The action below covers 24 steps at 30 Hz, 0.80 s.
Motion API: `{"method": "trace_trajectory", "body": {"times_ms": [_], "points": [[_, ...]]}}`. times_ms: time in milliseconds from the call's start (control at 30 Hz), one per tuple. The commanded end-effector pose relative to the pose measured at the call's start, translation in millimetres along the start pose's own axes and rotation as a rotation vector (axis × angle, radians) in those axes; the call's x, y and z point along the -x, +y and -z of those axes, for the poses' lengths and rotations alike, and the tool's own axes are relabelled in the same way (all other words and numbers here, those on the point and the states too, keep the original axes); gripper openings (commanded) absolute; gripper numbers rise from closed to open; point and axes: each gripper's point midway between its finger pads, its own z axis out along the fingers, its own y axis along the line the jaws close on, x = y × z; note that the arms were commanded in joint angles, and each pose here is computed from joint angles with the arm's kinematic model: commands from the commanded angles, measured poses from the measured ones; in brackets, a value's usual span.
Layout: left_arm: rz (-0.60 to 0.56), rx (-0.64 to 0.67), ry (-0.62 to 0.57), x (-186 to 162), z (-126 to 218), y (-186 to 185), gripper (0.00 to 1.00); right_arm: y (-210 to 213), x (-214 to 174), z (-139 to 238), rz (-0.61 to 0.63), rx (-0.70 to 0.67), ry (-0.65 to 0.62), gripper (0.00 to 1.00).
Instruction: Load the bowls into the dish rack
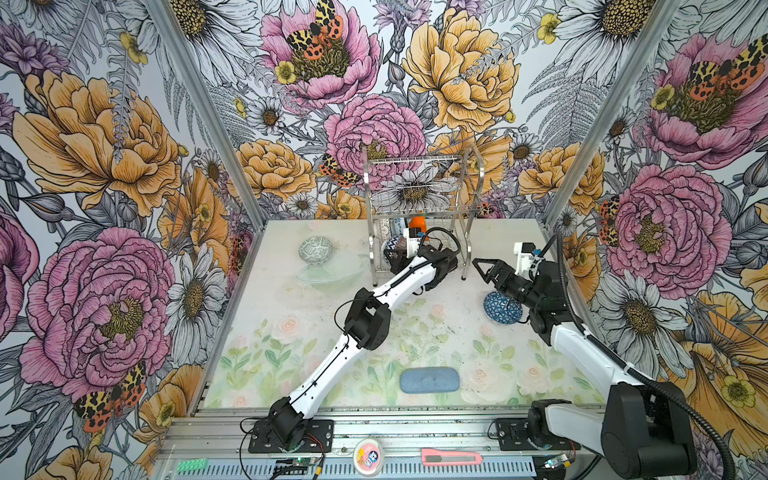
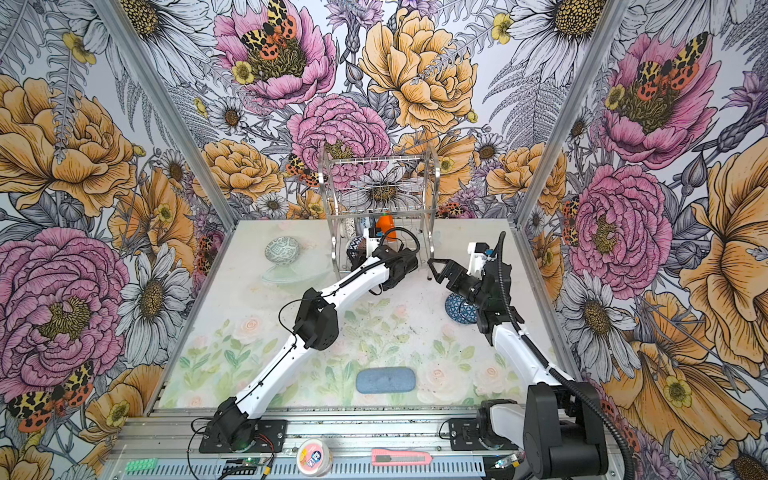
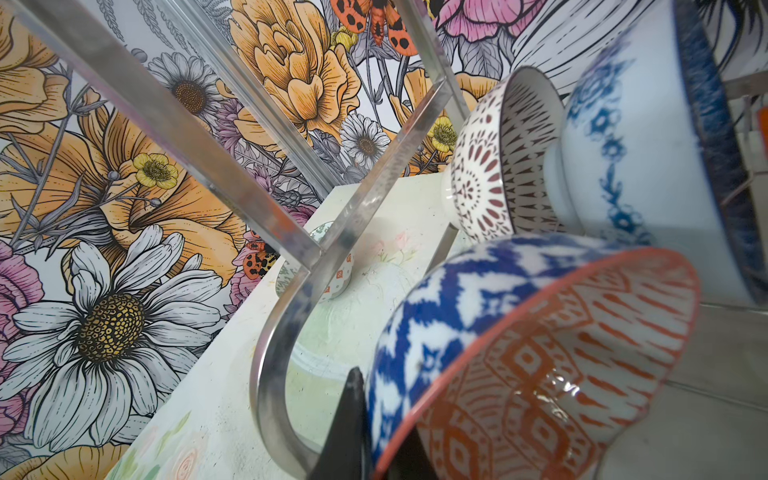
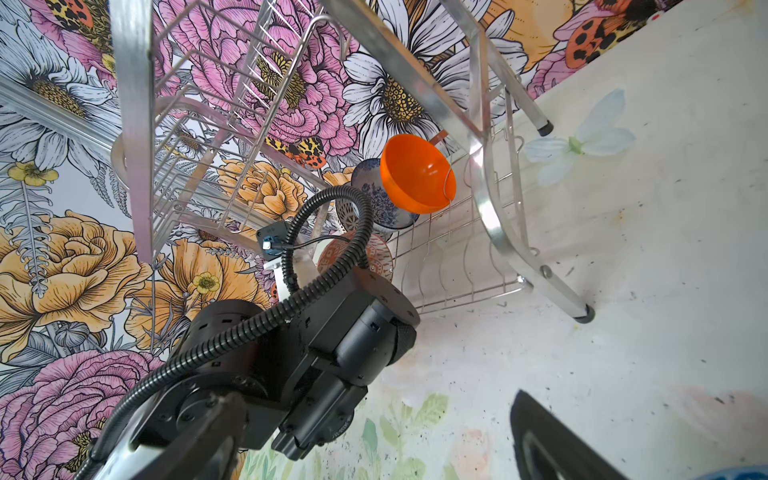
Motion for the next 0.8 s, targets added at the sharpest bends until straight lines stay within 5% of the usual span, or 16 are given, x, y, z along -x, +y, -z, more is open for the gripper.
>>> {"method": "trace_trajectory", "body": {"times_ms": [0, 767], "points": [[-0.059, -0.176, 0.2, -58, 33, -45, 0.03, 10, 6, 6, 0.019, 0.03, -0.023, 0.99], [-0.047, -0.231, 0.268, -73, 45, -59, 0.1, 10, 5, 8, 0.018, 0.03, -0.027, 1.0]]}}
